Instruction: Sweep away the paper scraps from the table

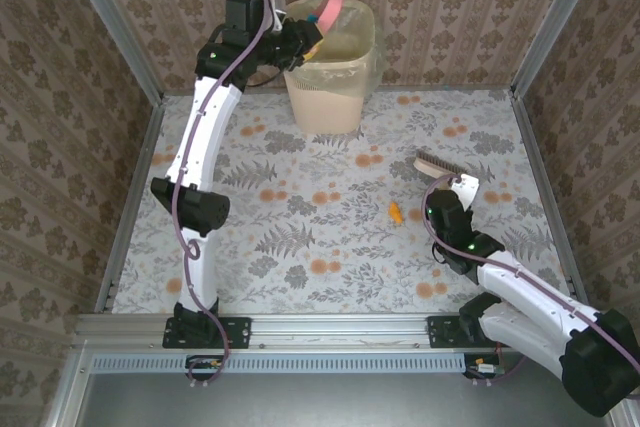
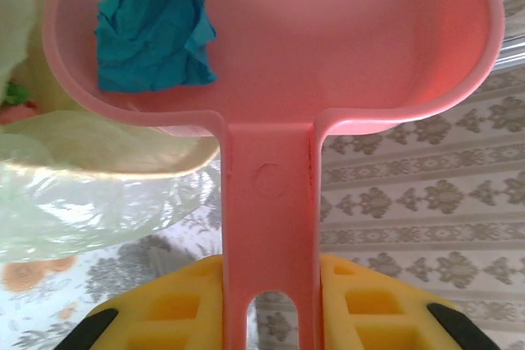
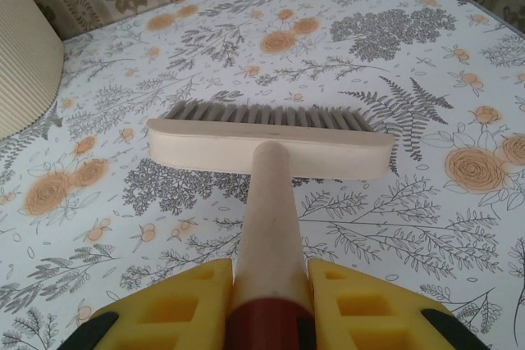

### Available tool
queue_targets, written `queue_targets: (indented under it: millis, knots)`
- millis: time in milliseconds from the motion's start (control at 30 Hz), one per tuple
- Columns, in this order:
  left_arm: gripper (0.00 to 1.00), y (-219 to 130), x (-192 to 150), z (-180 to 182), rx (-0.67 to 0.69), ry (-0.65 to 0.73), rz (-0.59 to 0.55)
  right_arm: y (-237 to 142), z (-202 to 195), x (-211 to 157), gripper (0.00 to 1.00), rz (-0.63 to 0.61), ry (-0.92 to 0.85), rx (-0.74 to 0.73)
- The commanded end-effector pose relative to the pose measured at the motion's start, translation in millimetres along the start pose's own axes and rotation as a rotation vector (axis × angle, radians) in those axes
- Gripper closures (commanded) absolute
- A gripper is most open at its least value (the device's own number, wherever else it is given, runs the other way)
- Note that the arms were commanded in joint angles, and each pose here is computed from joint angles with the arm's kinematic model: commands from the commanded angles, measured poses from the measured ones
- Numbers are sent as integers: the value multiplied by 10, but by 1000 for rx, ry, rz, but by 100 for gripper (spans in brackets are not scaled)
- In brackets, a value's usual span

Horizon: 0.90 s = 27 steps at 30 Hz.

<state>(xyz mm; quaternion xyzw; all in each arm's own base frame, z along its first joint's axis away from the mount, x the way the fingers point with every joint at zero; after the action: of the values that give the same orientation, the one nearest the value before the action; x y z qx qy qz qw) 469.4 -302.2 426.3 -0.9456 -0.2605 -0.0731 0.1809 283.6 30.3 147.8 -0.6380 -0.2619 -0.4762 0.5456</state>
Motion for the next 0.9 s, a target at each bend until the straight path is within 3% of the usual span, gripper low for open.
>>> queue_targets:
  millis: [0, 333, 867]
  knots:
    - [100, 2, -12, -224, -111, -38, 38, -11, 42, 173, 100, -48, 30, 10]
    - [100, 156, 53, -224, -208, -149, 105, -6, 49, 174, 100, -49, 26, 11]
    - [100, 215, -142, -302, -218, -88, 154, -15, 58, 179, 100, -48, 27, 19]
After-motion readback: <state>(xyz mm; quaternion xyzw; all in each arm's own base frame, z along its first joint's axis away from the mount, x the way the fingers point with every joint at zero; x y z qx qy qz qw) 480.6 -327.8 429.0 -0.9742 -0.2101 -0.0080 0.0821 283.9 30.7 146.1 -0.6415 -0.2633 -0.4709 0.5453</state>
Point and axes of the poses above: each hand's point on the last joint's axis, 136 mm out from that joint toward the fingers, its own y axis out along the fingers, its own z axis along the line the jaws close on, x = y × z, the point moved 1 cm from there along -y, back along the fingers, and after that the axes turned 7 degrees about -y, right-handed, at the moved point
